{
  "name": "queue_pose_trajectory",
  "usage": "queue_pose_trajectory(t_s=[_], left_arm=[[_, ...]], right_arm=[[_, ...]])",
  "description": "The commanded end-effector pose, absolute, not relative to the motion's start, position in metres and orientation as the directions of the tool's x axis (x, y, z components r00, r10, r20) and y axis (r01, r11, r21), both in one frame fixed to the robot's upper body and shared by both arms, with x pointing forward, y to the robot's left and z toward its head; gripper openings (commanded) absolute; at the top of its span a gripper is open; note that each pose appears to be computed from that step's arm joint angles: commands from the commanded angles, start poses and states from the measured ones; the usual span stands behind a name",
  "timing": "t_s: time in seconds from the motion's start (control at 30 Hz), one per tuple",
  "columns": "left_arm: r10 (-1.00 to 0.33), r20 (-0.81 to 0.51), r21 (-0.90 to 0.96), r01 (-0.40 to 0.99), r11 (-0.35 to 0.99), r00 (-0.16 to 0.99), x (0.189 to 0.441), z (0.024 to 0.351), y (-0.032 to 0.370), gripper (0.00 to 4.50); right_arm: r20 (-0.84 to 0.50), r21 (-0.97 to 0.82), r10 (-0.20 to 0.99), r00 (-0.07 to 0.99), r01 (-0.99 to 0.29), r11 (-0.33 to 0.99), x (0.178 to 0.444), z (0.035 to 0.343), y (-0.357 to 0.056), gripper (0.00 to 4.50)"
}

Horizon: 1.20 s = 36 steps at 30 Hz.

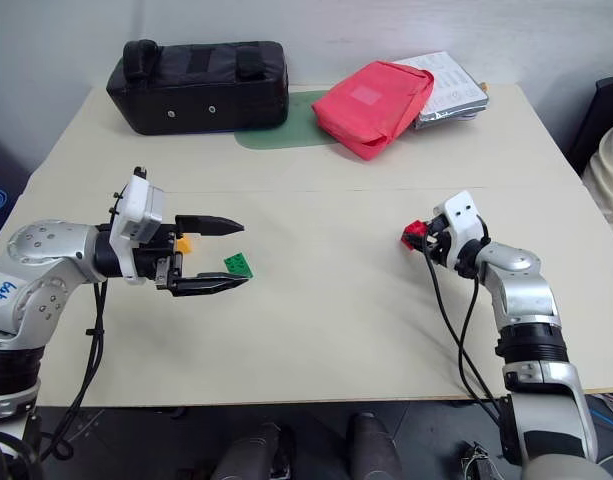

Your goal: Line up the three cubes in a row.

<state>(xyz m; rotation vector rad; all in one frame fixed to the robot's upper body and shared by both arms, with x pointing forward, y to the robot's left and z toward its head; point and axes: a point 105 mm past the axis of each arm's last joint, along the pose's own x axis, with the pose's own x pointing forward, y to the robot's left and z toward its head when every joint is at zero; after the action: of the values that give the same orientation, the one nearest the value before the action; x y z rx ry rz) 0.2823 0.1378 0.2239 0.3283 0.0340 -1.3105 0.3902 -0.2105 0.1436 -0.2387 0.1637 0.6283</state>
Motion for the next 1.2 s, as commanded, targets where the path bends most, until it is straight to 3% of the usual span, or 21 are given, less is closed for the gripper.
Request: queue_pose_trajectory(t_s=[0.03,0.17,0.27,0.43,0.9,1.17,1.2], left_arm=[[-0.952,-0.251,0.23,0.966,0.118,0.176,0.269,0.223,0.131,4.5],[-0.943,-0.326,0.202,0.979,0.006,0.073,0.257,0.212,0.127,4.5],[-0.925,-0.38,0.205,0.977,-0.064,0.019,0.253,0.203,0.126,4.5],[-0.907,-0.421,0.223,0.967,-0.126,-0.021,0.251,0.195,0.123,4.5],[-0.916,-0.401,0.24,0.966,-0.098,0.007,0.255,0.199,0.123,4.5],[-0.923,-0.383,0.237,0.97,-0.057,0.04,0.258,0.197,0.124,4.5],[-0.923,-0.381,0.235,0.971,-0.044,0.05,0.259,0.197,0.126,4.5]], right_arm=[[-0.189,-0.22,0.823,0.535,-0.84,0.496,0.345,0.178,-0.173,1.49],[-0.338,-0.195,0.922,0.19,-0.972,0.129,0.283,0.17,-0.149,1.49],[-0.427,-0.202,0.9,0.085,-0.979,-0.004,0.261,0.156,-0.143,1.49],[-0.45,-0.226,0.889,0.084,-0.974,-0.023,0.261,0.135,-0.135,1.49],[-0.458,-0.239,0.885,0.083,-0.97,-0.033,0.258,0.11,-0.128,1.49],[-0.455,-0.238,0.885,0.104,-0.971,-0.009,0.26,0.115,-0.132,4.28],[-0.453,-0.241,0.885,0.106,-0.97,-0.007,0.259,0.119,-0.134,4.46]])
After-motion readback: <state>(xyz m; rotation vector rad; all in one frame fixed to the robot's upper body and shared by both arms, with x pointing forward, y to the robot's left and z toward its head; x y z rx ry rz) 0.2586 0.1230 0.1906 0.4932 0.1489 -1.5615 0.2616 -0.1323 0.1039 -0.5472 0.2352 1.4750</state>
